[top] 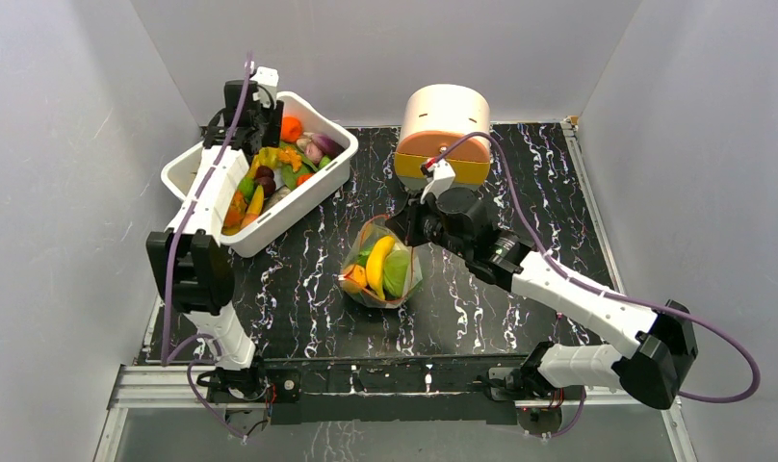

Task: Place the food in the zip-top bag and seal the zipper
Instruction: Pick up the fake vegetable from the bin.

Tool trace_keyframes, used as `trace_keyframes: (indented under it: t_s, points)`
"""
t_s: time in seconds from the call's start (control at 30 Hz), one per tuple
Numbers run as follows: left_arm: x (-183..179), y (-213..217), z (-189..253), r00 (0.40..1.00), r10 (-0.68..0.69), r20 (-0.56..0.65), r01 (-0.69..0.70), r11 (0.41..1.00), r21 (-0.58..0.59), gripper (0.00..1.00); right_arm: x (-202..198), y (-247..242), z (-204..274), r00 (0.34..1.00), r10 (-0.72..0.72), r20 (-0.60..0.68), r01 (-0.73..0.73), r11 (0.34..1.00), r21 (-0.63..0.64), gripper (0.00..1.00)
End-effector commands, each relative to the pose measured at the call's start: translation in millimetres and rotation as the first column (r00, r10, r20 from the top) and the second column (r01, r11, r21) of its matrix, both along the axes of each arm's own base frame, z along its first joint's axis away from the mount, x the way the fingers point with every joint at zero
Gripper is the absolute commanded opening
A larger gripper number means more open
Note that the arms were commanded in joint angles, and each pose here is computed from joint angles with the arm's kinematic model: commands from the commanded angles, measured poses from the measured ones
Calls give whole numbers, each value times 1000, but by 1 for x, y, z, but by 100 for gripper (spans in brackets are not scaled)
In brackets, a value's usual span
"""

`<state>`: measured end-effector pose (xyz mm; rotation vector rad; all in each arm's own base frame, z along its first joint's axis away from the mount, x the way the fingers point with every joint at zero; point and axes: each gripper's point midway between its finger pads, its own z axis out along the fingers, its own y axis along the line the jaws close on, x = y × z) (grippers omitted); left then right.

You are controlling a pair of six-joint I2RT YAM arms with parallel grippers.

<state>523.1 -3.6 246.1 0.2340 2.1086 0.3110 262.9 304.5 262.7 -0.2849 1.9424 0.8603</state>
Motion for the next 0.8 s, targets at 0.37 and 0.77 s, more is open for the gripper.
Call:
trace_keyframes:
  t_s: [0.37, 0.77]
  points:
    - [-163, -126, 50, 892, -451, -36, 327, 697, -639, 26, 49, 0, 39, 979, -180, 91, 176, 983, 55, 0]
    - [-265, -184, 114, 724, -637, 263, 535, 278, -798, 24, 64, 3, 33, 980, -192, 50, 190, 980, 53, 0]
